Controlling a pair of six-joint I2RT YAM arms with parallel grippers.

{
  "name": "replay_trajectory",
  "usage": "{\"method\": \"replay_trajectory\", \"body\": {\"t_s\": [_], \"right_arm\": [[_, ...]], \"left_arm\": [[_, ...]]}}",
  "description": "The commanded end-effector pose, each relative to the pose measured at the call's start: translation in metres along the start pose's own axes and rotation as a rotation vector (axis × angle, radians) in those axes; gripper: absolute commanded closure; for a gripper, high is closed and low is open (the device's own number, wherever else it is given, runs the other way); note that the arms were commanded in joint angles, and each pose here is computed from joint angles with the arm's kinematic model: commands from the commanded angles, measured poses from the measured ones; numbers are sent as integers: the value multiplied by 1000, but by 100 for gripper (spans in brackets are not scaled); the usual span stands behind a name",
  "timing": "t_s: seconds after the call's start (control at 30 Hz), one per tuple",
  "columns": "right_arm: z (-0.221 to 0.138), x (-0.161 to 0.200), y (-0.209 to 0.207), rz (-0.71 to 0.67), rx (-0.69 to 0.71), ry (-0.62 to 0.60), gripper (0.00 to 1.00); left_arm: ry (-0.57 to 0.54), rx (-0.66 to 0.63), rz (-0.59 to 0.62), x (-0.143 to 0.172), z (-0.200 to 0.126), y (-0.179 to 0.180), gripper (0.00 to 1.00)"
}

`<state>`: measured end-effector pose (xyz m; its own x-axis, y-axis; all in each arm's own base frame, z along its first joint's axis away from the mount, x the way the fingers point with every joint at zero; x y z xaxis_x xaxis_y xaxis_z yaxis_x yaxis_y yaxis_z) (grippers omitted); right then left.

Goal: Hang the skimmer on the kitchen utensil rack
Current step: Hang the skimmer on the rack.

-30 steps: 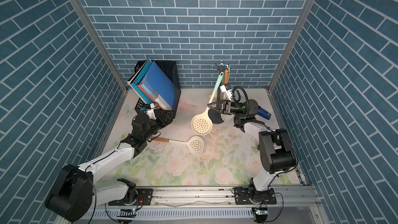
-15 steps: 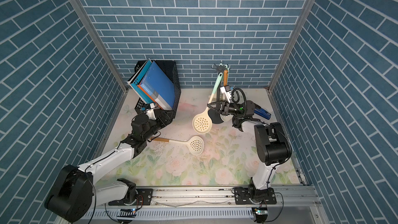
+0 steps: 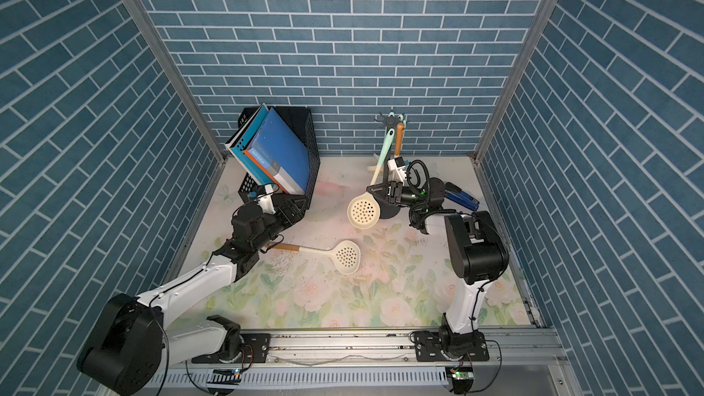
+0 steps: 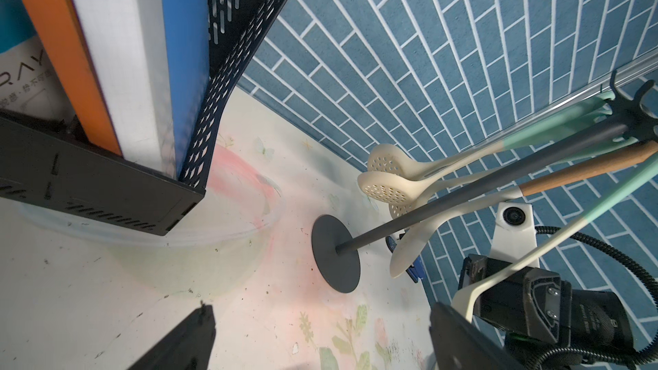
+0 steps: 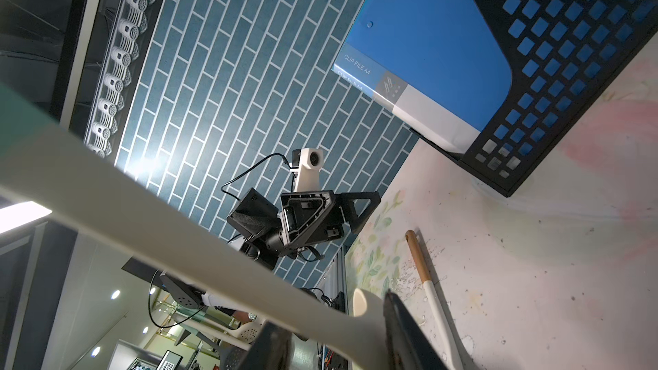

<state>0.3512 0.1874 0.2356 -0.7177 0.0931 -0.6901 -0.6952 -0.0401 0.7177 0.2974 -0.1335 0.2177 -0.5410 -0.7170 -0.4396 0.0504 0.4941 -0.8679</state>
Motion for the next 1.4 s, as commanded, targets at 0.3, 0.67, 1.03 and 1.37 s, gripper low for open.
{"method": "replay_trajectory", "body": {"t_s": [0.3,0.67,1.03,1.37], "right_arm": [[-15,21,17,35,29,-32,36],[-34,48,13,77,80,-51,1],[-74,101,-14,293,221,-119,1],[-117,130,-18,340,563,-161,1]], "left_arm": [[-3,43,8,-2,-1,-7,0],[1,50,8,-5,0,-12,0],[103,38,137,3,25,-32,0],[174,86,253,12,58,-57,0]]}}
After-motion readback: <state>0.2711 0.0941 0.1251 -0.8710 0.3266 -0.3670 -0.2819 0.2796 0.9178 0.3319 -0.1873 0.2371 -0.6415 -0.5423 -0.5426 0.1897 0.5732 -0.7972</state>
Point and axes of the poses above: each gripper's point midway between its finger pads, its own z axis out along the fingers, its own y axis along the line the jaws close on, x = y × z, the point moved 7 cm from there along -z, back along the fingers, and after that the axes turned 13 degrees about -z, right-handed, at the moved point
